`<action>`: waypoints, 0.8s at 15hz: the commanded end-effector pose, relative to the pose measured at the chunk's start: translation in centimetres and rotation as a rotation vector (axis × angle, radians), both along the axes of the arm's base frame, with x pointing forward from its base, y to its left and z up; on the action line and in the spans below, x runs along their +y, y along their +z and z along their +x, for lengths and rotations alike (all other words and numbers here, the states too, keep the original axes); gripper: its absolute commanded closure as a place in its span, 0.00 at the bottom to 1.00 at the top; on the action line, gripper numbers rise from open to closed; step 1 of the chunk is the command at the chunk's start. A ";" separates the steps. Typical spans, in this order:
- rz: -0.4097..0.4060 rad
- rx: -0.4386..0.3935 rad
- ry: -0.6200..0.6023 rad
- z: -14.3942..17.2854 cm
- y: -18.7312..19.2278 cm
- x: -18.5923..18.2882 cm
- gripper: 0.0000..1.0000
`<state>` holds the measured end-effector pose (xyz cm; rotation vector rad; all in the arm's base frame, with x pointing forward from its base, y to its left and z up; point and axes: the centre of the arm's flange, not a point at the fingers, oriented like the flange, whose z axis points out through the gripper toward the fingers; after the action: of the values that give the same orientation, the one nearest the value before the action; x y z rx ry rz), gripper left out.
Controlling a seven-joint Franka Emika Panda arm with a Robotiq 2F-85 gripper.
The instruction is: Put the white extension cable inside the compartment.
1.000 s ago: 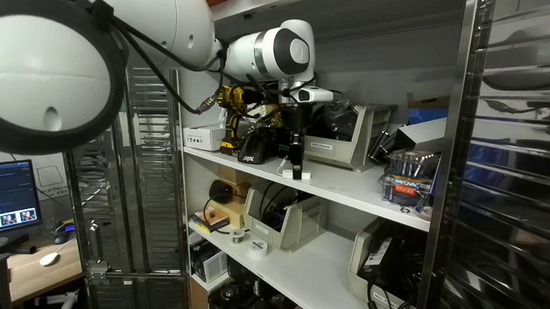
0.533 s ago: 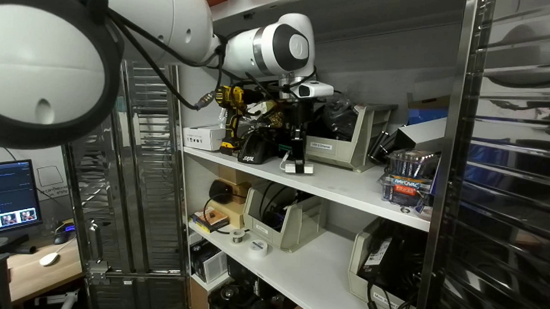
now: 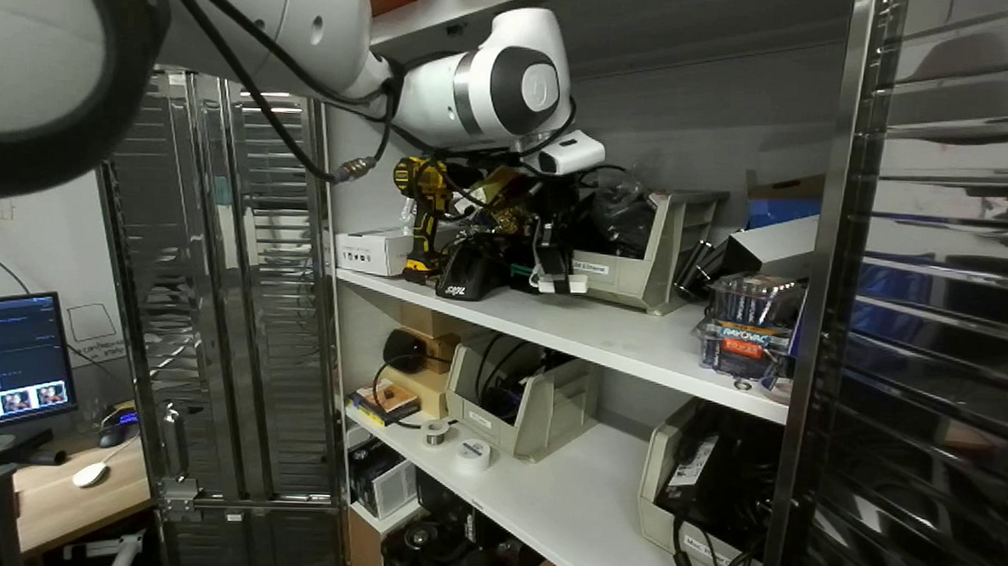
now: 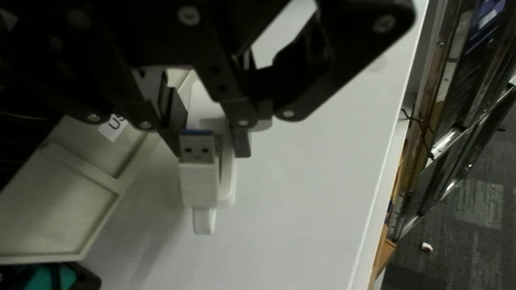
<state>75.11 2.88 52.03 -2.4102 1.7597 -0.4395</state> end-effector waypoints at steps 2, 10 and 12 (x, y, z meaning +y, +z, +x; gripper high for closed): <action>0.063 -0.203 -0.124 -3.4 -0.2 0.7 0.88; 0.087 -0.382 -0.208 -6.1 1.3 0.5 0.89; 0.059 -0.371 -0.203 -7.2 1.8 0.2 0.89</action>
<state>71.82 3.17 52.54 -1.9706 1.8102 -0.7292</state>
